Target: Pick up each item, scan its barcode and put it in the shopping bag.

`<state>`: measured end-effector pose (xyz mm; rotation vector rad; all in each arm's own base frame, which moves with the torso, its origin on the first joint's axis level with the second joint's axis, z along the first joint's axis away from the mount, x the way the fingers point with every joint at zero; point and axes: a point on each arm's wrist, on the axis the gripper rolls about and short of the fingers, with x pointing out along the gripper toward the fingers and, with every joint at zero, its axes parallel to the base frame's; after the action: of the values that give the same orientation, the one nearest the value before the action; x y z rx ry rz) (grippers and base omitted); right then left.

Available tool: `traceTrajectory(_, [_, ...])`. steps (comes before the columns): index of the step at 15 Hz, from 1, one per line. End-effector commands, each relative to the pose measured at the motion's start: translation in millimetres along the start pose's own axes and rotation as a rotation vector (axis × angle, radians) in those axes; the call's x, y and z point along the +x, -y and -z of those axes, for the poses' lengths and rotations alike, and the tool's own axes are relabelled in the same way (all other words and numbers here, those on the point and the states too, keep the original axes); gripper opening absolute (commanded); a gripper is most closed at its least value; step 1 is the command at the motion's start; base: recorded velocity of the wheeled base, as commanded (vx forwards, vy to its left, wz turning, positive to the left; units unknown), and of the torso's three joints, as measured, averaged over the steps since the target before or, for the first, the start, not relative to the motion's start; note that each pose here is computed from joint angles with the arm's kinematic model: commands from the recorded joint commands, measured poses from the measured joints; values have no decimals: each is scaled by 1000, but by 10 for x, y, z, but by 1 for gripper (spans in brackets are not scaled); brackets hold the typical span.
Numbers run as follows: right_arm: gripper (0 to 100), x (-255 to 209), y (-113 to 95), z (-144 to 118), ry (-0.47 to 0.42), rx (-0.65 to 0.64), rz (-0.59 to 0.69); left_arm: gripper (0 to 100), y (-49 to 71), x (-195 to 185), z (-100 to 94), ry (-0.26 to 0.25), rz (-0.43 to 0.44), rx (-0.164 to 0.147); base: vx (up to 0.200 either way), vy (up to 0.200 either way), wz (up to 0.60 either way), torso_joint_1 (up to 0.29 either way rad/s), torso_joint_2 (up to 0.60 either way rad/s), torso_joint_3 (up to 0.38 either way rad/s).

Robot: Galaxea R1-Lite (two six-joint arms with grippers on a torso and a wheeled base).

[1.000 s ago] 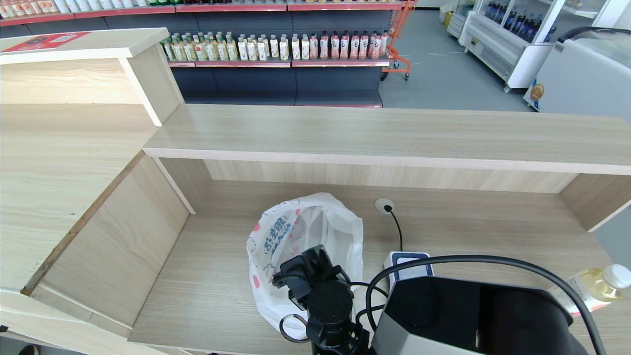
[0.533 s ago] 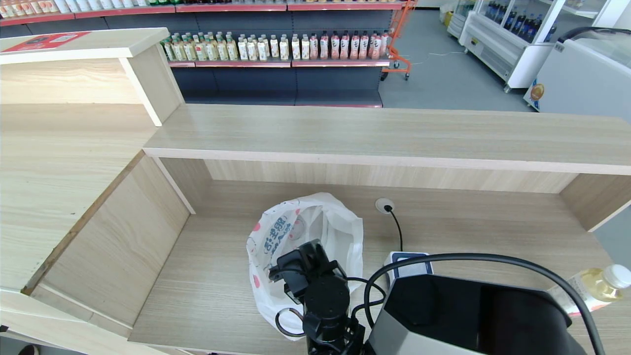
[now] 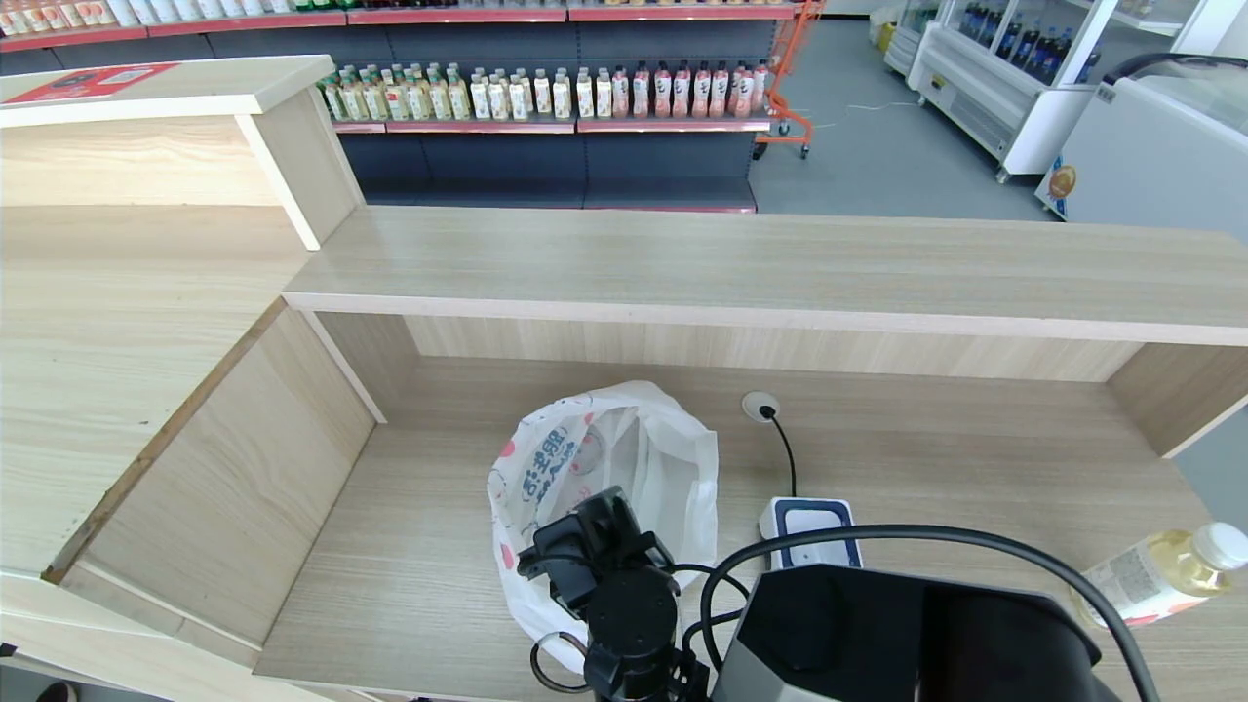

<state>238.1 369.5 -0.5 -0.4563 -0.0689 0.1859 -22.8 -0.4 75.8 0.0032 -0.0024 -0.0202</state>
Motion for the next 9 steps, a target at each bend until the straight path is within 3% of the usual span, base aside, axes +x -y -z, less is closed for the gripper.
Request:
traceTrajectory(1, [0,-8,-31,53,-7,-9,-3,100,0,0,0,1,0,0,0,0,0,0,0,0])
traceTrajectory(9, [0,-20,-38,110,-24,-6,28,100,0,0,0,1,0,0,0,0,0,0,0,0])
